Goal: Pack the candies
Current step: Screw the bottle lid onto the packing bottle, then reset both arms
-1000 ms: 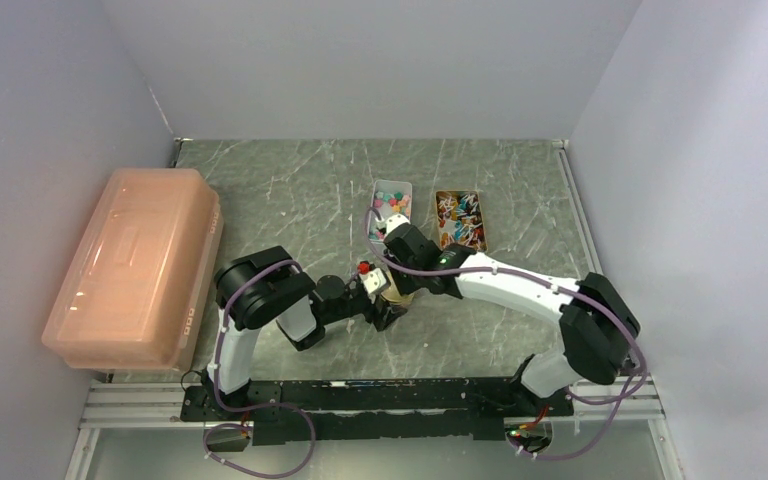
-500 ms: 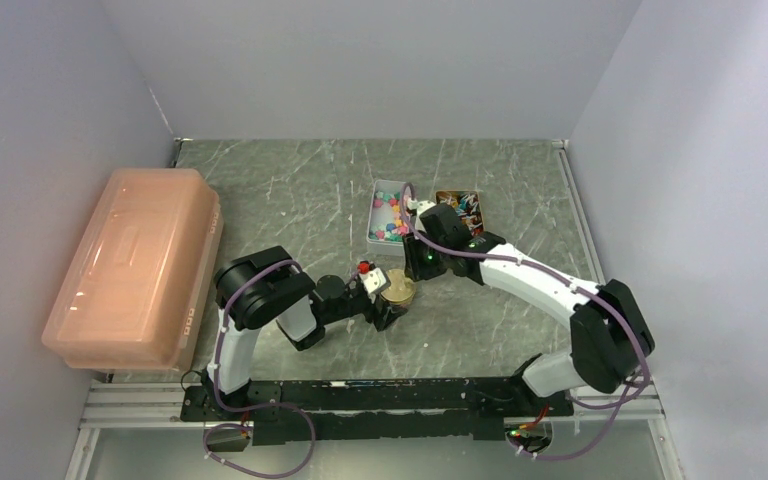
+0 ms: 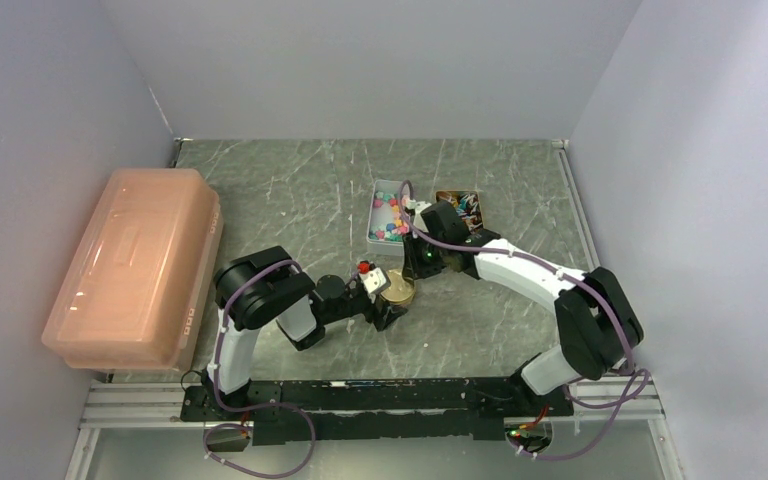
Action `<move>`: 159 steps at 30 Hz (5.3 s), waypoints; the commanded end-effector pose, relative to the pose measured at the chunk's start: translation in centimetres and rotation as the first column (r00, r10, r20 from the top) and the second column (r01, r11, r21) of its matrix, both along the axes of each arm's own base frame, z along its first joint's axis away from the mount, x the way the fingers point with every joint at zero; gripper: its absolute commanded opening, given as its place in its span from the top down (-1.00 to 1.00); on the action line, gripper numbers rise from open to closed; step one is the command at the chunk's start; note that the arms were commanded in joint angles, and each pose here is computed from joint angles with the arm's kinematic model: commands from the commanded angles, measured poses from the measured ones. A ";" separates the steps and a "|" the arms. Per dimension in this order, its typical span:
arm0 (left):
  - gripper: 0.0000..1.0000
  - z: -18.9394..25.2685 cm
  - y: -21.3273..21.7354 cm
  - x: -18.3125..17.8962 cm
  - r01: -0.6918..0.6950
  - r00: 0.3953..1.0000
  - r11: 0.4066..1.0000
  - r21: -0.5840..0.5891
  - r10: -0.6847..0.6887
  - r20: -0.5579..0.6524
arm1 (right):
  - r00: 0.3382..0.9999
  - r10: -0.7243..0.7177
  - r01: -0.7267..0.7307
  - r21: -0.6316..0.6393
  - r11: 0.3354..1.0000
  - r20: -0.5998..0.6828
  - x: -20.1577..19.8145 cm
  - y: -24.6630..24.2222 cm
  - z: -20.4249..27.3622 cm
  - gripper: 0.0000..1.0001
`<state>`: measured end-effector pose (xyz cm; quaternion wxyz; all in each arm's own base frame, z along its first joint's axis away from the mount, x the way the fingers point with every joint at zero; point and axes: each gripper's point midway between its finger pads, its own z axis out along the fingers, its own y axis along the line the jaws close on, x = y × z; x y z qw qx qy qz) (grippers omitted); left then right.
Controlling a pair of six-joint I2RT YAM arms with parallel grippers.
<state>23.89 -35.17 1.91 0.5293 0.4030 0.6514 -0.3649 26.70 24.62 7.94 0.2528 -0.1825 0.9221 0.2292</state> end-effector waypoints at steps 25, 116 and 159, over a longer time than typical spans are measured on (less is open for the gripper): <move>0.45 -6.5 3.1 -1.6 -0.051 0.968 0.976 0.213 0.101 -0.231 | 0.988 0.034 -0.030 0.027 0.999 -0.148 -12.9 -0.3 -6.4 0.95; -0.94 -0.7 7.4 -2.5 -0.114 0.913 0.885 0.452 0.273 -0.303 | 0.976 -0.078 0.075 0.023 0.997 0.206 -8.6 -2.8 5.6 0.81; -0.94 29.5 16.6 -0.4 -0.609 0.760 0.782 0.134 0.623 -0.186 | 0.665 -0.489 0.499 0.152 0.853 0.564 -4.0 -12.6 20.8 -0.99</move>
